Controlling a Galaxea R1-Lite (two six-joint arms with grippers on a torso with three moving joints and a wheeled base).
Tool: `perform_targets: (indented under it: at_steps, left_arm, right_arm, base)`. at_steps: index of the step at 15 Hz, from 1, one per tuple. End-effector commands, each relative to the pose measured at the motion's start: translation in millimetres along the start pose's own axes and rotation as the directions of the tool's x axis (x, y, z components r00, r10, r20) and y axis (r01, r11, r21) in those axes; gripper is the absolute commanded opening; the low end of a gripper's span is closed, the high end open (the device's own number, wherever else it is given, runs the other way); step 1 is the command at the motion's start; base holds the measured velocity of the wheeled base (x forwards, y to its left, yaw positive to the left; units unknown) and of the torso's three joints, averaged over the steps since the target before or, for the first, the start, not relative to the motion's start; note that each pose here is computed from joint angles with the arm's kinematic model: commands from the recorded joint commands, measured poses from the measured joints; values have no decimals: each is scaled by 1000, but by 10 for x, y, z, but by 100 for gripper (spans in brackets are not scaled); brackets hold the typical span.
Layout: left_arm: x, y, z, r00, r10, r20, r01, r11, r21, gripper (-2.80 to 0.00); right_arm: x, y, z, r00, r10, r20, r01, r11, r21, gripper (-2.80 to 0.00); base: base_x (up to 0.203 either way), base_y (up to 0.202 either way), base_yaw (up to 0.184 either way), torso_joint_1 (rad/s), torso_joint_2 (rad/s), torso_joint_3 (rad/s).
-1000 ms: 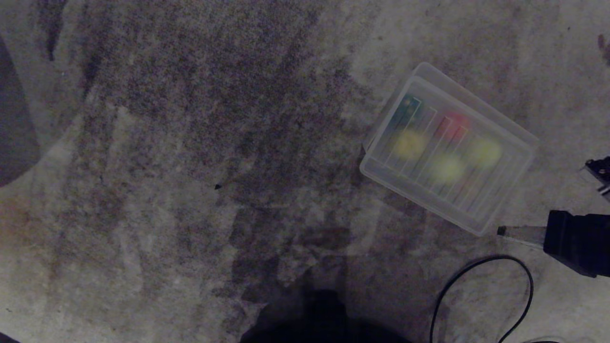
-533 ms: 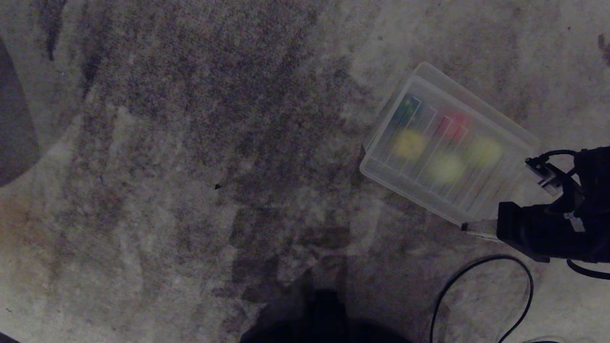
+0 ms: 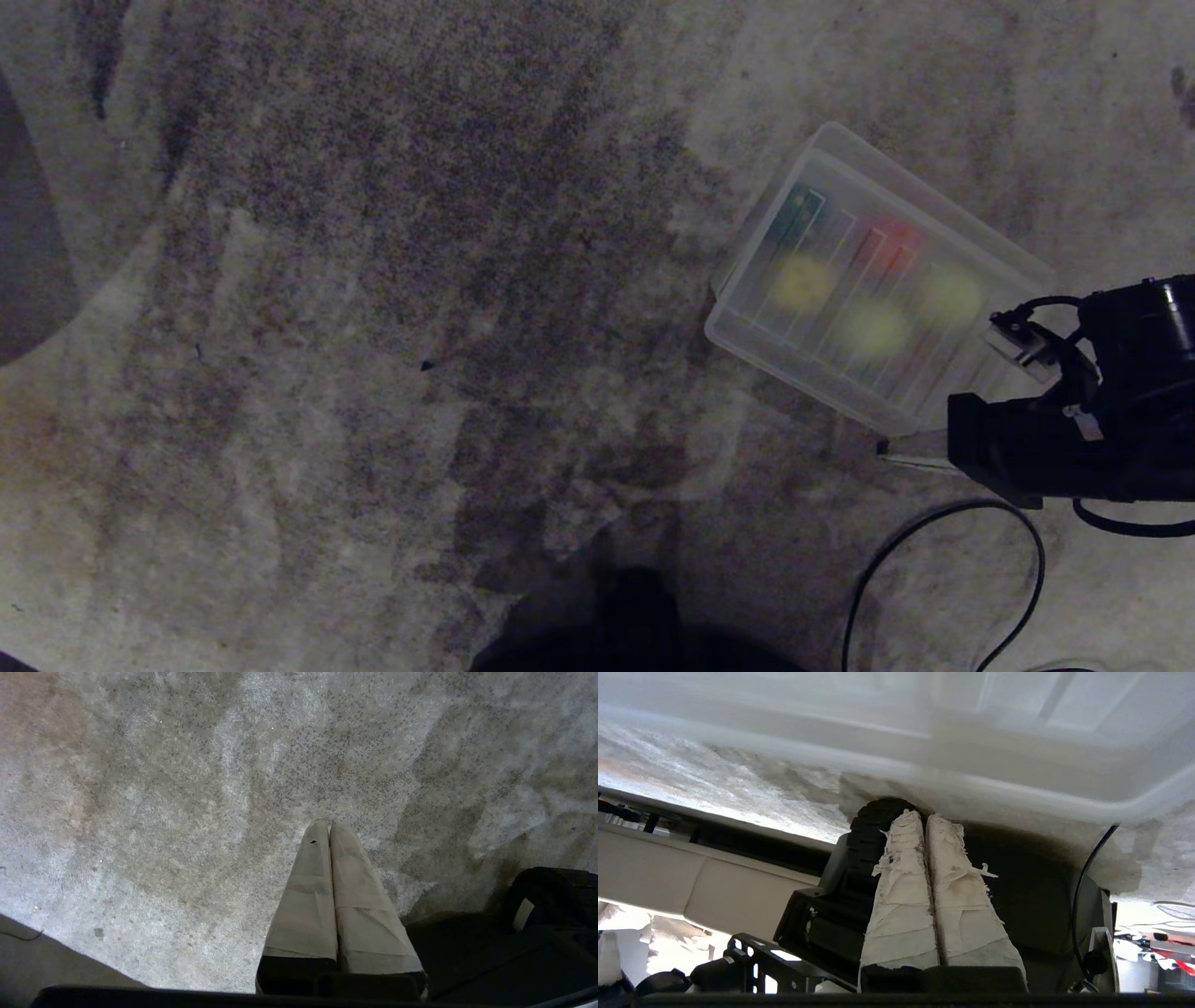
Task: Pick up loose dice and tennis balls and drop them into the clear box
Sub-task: Close the lid
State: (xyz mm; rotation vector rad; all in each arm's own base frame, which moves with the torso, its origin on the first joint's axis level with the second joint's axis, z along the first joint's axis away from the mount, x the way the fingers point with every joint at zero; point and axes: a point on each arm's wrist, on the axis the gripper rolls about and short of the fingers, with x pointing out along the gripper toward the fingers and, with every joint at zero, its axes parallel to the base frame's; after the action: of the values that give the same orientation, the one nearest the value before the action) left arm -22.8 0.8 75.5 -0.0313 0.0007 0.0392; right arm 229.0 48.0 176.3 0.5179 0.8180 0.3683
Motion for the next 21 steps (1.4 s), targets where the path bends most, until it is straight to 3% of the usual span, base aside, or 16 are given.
perform_targets:
  at_steps: [1, 8, 21]
  left_arm:
    - [2, 0, -4, 1000, 1, -2, -1, 1000, -1, -280]
    - [2, 0, -4, 1000, 1, -2, -1, 1000, -1, -280]
    - [2, 0, -4, 1000, 1, -2, -1, 1000, -1, -280]
  right_arm:
    - [82, -41, 24, 1000, -14, -18, 14, 1000, 14, -280]
    - [54, -67, 134, 999, -41, 34, 41, 999, 11, -280]
    - [-35, -85, 140, 995, -69, 66, 76, 990, -116, -280]
  base:
    - [0, 0, 0, 0, 0, 0]
    - [0, 0, 0, 0, 0, 0]
    - [0, 0, 0, 0, 0, 0]
